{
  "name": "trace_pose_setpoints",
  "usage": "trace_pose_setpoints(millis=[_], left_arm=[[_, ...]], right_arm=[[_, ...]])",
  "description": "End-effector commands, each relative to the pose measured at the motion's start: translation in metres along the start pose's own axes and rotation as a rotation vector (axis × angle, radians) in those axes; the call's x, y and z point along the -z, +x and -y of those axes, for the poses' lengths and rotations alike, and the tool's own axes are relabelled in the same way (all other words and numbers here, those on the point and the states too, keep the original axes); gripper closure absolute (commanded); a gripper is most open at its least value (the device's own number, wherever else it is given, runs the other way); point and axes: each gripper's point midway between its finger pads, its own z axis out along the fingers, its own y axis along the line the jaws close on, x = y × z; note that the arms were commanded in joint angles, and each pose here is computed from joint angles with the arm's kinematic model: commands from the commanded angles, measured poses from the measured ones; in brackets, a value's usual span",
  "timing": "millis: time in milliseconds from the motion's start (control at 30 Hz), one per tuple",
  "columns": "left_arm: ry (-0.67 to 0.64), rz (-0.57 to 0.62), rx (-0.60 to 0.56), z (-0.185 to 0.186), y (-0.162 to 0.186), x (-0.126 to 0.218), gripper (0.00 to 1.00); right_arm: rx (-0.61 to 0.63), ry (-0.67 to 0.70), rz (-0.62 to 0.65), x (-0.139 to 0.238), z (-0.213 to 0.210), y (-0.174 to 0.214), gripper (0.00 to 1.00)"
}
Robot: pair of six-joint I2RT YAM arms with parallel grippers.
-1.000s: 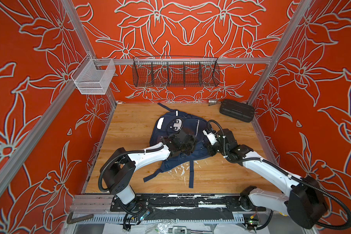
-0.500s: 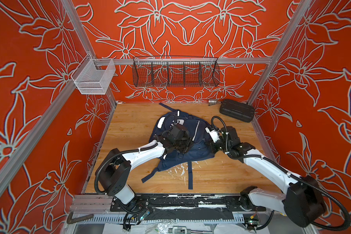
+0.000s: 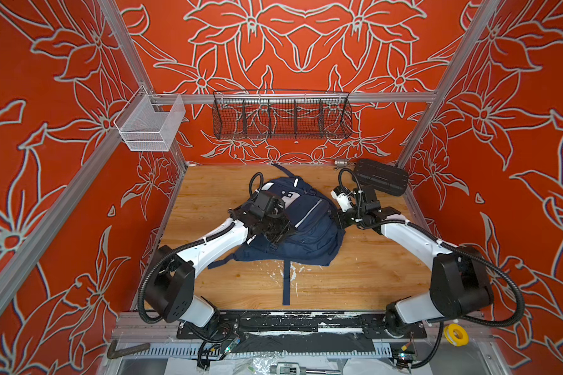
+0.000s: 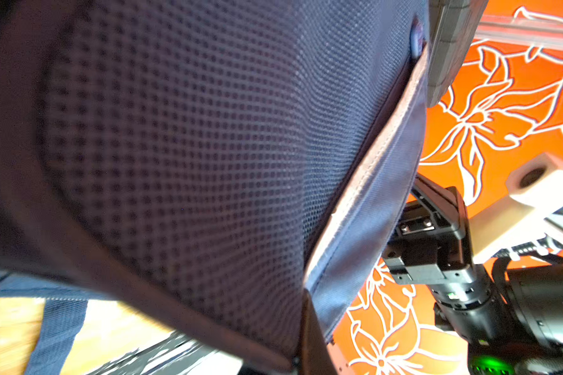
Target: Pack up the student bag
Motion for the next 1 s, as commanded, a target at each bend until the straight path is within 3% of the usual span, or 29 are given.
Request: trace_pose_setpoints(millis=[0, 300, 433, 667, 867, 967], left_arm=[[-0.053, -0.005, -0.072, -0.003, -0.018, 0.018, 1.00], [-0.144, 0.020, -0.186, 0.007, -0.090, 0.033, 1.00], [-0.153, 0.050, -0.120, 0.007, -0.112, 0.039, 0.66], [-0.026, 0.207, 0.029, 0.026, -0.087, 0.055, 0.45], [0.022, 0.269, 0.112, 0.033, -0.047, 0.035, 0.41], [0.038, 0.229, 0.172, 0.033, -0.030, 0.017, 0.41]], right_arm=[[0.033, 0.036, 0.095, 0.023, 0.003, -0.005, 1.00], [0.082, -0.014, 0.167, 0.033, -0.052, 0.016, 1.00], [0.075, -0.047, 0.188, 0.028, -0.070, 0.008, 1.00], [0.062, -0.052, 0.137, 0.013, -0.074, 0.009, 1.00], [0.067, -0.053, 0.139, 0.014, -0.075, 0.010, 1.00], [0.067, -0.053, 0.135, 0.014, -0.075, 0.011, 1.00]])
